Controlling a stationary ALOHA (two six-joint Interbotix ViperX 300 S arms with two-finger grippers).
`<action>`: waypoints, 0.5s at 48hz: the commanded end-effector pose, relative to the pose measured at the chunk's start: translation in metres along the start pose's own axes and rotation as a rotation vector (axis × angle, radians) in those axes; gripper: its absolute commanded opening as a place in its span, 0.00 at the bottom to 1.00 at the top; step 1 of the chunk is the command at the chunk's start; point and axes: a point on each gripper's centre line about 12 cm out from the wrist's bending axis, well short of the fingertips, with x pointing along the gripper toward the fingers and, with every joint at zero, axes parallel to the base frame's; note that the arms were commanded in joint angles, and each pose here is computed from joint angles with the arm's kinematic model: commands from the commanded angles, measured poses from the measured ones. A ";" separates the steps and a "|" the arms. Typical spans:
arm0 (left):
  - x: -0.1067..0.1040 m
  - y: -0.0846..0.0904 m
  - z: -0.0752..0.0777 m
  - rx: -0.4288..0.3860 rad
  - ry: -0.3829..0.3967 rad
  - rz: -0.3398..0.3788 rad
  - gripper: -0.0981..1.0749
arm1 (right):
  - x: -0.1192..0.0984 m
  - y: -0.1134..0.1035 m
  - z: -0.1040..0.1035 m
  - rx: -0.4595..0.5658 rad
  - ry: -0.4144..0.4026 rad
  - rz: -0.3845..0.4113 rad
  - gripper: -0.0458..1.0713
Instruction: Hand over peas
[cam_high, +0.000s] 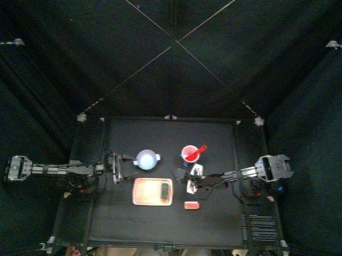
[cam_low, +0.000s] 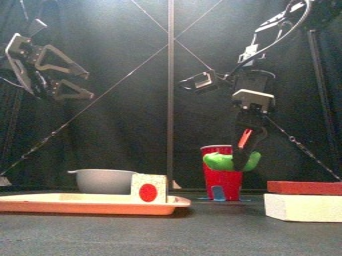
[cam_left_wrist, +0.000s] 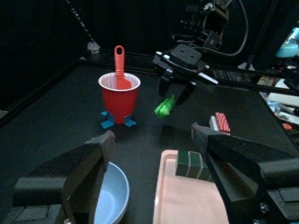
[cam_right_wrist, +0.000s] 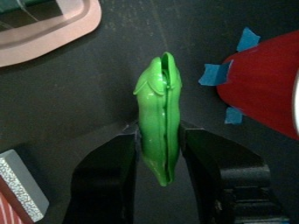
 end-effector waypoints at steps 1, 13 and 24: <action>0.002 0.000 0.005 -0.001 -0.020 0.003 0.96 | -0.014 -0.002 0.011 0.018 -0.050 0.015 0.64; 0.010 -0.001 0.009 0.004 -0.017 -0.001 0.96 | -0.031 -0.001 0.029 0.013 -0.173 0.061 0.64; 0.032 -0.009 0.011 0.019 0.024 -0.031 0.96 | -0.043 -0.002 0.050 -0.010 -0.326 0.122 0.64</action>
